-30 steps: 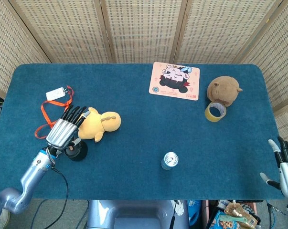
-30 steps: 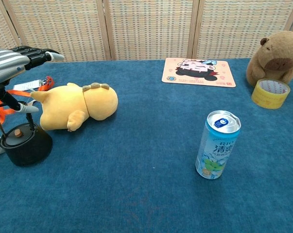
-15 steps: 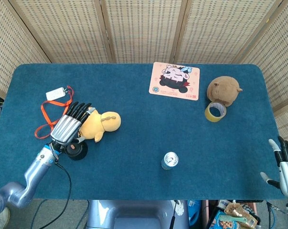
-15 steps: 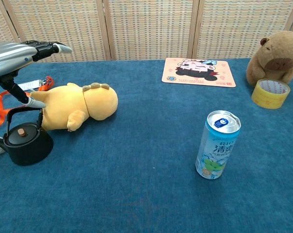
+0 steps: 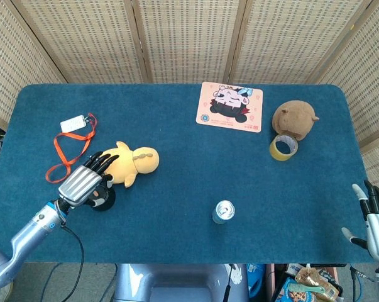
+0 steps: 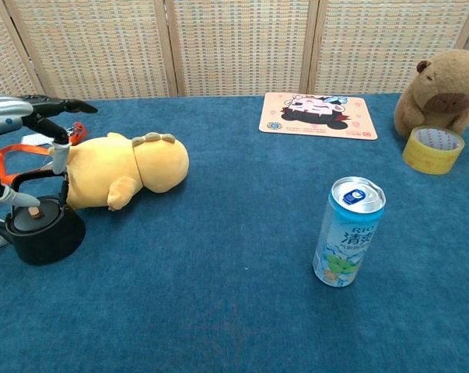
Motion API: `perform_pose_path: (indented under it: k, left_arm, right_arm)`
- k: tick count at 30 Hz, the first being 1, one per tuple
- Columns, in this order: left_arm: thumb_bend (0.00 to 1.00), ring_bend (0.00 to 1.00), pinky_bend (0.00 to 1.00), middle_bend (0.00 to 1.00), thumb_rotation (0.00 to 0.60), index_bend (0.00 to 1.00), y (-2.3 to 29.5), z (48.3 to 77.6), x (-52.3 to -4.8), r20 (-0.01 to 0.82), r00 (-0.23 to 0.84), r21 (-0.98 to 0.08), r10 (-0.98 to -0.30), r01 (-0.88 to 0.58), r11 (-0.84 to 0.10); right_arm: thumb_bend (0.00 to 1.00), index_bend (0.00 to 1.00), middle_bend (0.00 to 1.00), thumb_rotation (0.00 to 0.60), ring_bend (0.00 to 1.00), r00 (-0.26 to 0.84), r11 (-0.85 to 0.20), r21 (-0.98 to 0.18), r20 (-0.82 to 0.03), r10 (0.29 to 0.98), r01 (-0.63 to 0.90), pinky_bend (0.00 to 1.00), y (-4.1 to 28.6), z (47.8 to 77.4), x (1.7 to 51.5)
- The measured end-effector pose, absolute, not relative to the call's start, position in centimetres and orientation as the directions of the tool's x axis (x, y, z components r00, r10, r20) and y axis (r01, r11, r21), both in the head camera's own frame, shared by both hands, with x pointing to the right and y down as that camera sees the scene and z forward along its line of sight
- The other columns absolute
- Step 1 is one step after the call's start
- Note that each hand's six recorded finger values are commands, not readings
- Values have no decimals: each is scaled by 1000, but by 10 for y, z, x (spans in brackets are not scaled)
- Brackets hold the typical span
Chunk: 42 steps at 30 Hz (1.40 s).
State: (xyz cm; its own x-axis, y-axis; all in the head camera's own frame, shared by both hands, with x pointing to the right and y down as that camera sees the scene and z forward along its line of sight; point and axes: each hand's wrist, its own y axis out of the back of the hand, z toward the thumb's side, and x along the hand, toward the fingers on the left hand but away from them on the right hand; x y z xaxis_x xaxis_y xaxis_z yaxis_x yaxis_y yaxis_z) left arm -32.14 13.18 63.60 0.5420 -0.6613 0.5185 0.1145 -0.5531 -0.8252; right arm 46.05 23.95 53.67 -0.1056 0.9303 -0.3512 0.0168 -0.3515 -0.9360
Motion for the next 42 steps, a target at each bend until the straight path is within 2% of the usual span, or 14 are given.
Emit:
perform_pose_path:
  k: [7,21,26,31,42]
  left_arm:
    - [276,0,0,0,600,537,137,642,-341,547,532,-807,-647,128,-577]
    - [282,0,0,0,600,536,121,656,-368,590,462,-795,-662,188,-577]
    - [291,0,0,0,600,515,116,661,-370,608,444,-783,-658,201,-588]
    - [359,0,0,0,600,513,118,662,-369,624,439,-772,-647,217,-597]
    - [362,0,0,0,600,511,121,667,-371,651,420,-751,-632,237,-616]
  right_arm:
    - [0,0,0,600,0,-111,-351,-936,-350,930,10,0,240,537,461]
    - [0,0,0,600,0,-117,-361,-932,-359,926,2,0,239,540,461]
    - [0,0,0,600,0,-116,-361,-932,-359,926,4,0,239,540,461]
    - [0,0,0,600,0,-117,-364,-931,-362,925,6,0,239,540,462]
    - [0,0,0,600,0,-118,-361,-933,-360,926,10,0,239,539,462]
